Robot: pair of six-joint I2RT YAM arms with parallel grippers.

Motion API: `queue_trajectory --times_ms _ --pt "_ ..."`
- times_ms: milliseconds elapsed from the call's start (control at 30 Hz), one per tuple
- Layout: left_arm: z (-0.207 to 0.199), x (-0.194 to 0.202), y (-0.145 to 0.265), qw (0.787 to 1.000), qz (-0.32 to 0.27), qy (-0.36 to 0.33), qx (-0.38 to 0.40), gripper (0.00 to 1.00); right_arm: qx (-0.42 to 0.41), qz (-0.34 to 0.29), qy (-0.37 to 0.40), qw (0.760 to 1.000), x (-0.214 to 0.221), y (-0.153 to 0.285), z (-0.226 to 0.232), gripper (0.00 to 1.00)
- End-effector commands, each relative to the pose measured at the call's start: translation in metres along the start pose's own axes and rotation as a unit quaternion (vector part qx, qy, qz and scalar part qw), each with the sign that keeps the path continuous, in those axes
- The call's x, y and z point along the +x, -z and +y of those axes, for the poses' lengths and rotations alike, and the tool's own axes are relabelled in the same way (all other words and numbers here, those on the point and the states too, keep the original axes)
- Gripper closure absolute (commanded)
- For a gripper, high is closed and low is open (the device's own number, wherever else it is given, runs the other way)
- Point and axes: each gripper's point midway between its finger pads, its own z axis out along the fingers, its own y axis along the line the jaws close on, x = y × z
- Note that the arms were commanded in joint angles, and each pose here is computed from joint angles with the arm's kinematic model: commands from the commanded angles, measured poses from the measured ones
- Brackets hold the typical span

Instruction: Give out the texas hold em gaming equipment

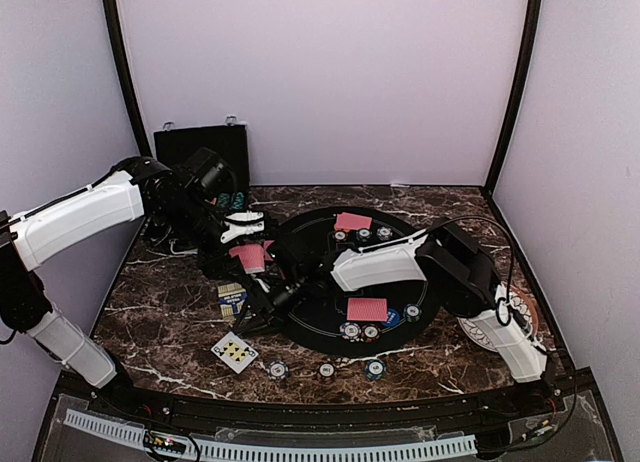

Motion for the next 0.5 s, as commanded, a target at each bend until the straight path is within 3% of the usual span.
queue_trajectory --times_ms 0,467 --pt "-0.002 -0.004 0.018 1.0 -0.016 -0.008 -0.012 1.0 0.013 -0.047 0.022 0.999 -0.014 0.028 0.016 0.54" --pt "-0.001 -0.005 0.015 1.0 -0.017 -0.008 -0.011 1.0 0.042 -0.168 0.007 0.985 -0.006 0.135 0.029 0.35"
